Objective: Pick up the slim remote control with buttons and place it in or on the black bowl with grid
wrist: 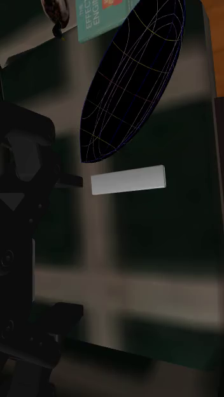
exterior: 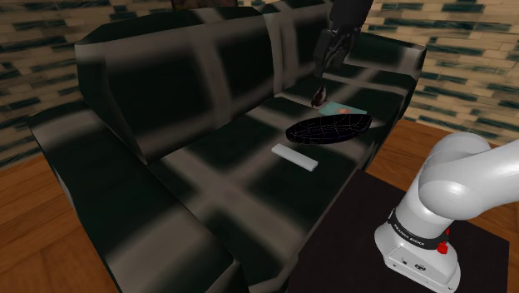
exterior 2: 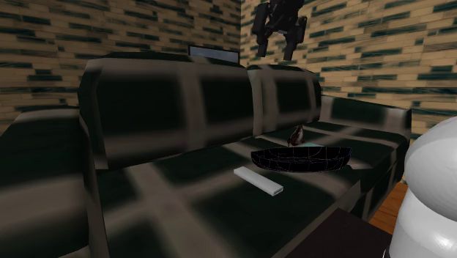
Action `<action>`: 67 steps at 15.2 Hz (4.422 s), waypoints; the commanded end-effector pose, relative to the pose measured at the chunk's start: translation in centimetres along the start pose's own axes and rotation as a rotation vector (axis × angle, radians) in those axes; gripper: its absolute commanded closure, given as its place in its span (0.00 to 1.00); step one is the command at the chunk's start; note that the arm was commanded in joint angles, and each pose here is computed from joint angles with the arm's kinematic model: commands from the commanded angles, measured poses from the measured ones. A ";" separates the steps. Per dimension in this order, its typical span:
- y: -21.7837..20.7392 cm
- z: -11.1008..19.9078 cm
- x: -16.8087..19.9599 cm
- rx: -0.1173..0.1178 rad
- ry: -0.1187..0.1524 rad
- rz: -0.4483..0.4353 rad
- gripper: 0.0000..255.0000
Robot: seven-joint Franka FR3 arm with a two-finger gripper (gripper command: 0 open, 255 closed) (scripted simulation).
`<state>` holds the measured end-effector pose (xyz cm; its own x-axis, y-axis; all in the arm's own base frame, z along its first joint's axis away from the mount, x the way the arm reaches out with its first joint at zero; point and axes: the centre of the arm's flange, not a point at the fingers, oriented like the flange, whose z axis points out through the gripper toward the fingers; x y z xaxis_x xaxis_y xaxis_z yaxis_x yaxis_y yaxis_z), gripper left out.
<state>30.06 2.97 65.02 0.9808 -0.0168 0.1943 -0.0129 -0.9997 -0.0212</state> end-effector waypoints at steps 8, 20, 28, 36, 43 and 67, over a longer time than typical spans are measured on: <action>1.8 8.8 2.7 -0.006 -0.047 -0.016 0.00; 4.9 24.2 6.5 -0.016 -0.128 -0.044 0.00; 7.0 34.6 8.4 -0.022 -0.182 -0.062 0.00; 8.1 41.6 8.6 -0.026 -0.207 -0.071 0.00; 8.1 43.4 8.2 -0.026 -0.207 -0.071 0.00; 8.0 38.3 9.3 -0.026 -0.207 -0.071 1.00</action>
<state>46.44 -4.45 28.64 0.9984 0.0552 -0.0111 0.0553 -0.9984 0.0109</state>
